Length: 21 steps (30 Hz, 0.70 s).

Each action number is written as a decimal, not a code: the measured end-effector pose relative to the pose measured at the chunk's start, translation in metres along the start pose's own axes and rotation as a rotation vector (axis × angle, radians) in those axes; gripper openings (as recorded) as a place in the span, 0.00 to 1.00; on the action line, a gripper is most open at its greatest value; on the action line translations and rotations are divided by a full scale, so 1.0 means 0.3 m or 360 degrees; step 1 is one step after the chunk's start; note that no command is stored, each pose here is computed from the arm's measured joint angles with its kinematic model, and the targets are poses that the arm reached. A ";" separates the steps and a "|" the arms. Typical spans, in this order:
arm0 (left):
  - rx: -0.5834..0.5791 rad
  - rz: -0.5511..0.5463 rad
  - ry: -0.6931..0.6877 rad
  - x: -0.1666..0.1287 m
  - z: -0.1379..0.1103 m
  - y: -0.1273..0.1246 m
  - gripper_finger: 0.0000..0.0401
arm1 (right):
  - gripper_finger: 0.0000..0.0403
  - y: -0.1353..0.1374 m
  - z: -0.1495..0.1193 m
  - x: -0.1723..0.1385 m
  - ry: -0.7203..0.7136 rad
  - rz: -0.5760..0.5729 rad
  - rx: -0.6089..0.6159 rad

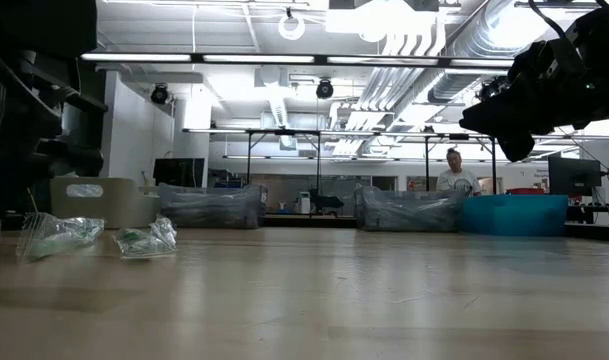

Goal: Pick & Place Toothbrushes
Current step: Put the blue toothbrush into the white bin

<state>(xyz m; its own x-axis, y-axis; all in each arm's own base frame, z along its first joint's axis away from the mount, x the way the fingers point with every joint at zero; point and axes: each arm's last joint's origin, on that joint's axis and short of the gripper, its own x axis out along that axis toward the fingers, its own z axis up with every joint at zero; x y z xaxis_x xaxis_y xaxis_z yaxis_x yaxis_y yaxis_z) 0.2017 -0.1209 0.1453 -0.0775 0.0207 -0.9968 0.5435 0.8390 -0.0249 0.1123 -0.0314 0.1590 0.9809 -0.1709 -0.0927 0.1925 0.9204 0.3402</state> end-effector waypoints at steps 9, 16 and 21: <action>-0.0090 0.0041 0.0009 0.002 -0.001 0.003 0.15 | 0.22 0.000 0.000 0.000 0.0000 0.0000 0.0000; -0.0185 -0.0065 0.0008 -0.005 0.001 -0.002 0.03 | 0.22 0.000 0.000 0.000 0.0000 0.0000 0.0000; -0.0103 -0.0255 -0.0109 -0.083 0.057 -0.016 0.01 | 0.22 0.000 0.000 0.000 0.0000 0.0000 0.0000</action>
<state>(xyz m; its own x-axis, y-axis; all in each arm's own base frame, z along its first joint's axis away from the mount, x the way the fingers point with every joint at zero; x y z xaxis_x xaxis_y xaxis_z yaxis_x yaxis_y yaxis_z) 0.2154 -0.1349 0.1690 -0.1007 -0.1511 -0.9834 0.4738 0.8619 -0.1809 0.1123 -0.0314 0.1590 0.9809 -0.1709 -0.0927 0.1925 0.9204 0.3402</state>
